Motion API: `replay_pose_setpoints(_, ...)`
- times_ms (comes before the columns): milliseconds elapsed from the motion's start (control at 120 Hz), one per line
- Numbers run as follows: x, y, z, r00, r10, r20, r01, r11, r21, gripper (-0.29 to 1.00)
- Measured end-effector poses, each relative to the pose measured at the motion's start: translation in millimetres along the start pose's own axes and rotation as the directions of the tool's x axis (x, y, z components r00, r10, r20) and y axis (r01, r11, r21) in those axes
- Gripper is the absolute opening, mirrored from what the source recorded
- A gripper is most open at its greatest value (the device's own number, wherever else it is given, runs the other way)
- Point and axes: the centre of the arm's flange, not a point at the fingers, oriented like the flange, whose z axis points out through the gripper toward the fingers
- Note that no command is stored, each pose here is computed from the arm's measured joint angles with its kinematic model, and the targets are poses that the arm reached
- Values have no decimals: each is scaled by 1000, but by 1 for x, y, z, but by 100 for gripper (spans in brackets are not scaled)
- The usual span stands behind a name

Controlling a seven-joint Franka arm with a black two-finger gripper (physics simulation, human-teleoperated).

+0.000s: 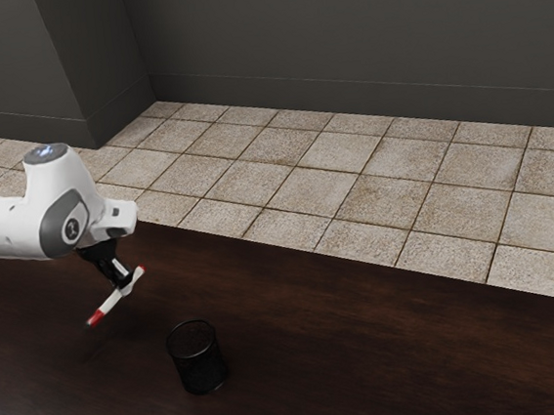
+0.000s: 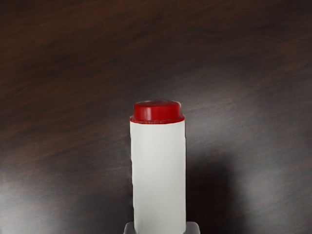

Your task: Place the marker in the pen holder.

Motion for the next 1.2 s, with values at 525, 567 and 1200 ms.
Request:
replay_pose_setpoints(525,-4,151,-114,767,286,-574,-157,952,263,-7)
replay_pose_setpoints(567,-6,158,-108,766,295,-571,-169,950,264,-7)
replay_pose_setpoints(1200,-49,243,-92,661,402,-634,-255,915,313,-7)
